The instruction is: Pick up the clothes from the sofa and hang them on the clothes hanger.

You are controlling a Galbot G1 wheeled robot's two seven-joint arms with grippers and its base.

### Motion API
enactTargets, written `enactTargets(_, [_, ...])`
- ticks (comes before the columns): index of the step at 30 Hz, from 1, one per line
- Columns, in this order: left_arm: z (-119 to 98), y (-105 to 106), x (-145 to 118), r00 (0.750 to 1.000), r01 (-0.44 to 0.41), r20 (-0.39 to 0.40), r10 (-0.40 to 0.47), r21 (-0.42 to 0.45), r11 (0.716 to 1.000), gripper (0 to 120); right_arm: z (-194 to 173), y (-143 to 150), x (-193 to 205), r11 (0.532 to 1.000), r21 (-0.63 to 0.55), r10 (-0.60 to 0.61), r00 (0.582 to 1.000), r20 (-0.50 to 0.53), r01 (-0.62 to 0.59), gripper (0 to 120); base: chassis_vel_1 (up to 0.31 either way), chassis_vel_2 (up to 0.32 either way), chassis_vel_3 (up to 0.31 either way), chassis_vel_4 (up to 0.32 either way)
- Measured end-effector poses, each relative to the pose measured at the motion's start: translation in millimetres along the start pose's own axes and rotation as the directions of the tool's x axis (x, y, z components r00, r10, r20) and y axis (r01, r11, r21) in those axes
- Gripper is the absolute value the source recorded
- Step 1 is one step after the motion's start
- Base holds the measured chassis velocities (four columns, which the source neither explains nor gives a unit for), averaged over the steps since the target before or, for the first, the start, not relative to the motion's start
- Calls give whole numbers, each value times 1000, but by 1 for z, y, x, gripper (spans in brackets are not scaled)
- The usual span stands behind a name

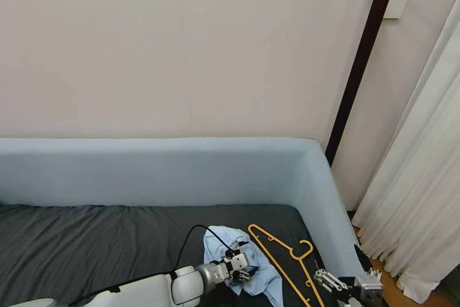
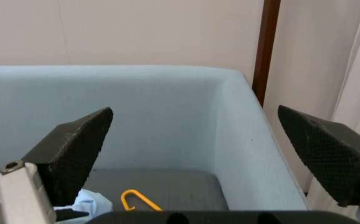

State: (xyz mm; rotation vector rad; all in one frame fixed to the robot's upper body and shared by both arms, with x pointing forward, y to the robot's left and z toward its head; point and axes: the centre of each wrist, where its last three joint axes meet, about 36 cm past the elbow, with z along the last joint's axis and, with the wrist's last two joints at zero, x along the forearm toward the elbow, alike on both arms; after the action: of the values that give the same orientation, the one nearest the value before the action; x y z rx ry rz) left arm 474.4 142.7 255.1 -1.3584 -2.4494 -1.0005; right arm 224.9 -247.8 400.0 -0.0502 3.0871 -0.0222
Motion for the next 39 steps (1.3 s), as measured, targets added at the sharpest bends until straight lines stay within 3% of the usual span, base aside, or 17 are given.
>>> enactTargets(13, [6,0,0,1000,-18,-22,18,-4,1000,16,0,-2,-6,1000,-4,14,1000,1,-14,100,0,0,0,0])
enactTargets(15, [7,1,0,1000,-17,-24,17,0,1000,15,0,-2,-6,1000,-4,14,1000,0,-14,100,0,0,0,0])
enactTargets(17, [8,2,2,1000,-14,-28,14,3,1000,4,-1,-2,-7,1000,-4,15,1000,0,-15,100,0,0,0,0])
enactTargets(28, [14,-1,12,999,6,-35,-5,32,999,4,-1,0,-8,1000,-7,15,1000,2,-15,100,0,0,0,0])
enactTargets(34, [6,0,19,998,69,-8,-68,108,992,4,-2,-1,-9,1000,-5,13,1000,6,-13,100,0,0,0,0])
enactTargets(39, [-10,19,42,983,174,19,-183,222,959,4,-8,-3,-13,1000,-8,11,1000,15,-10,100,0,0,0,0])
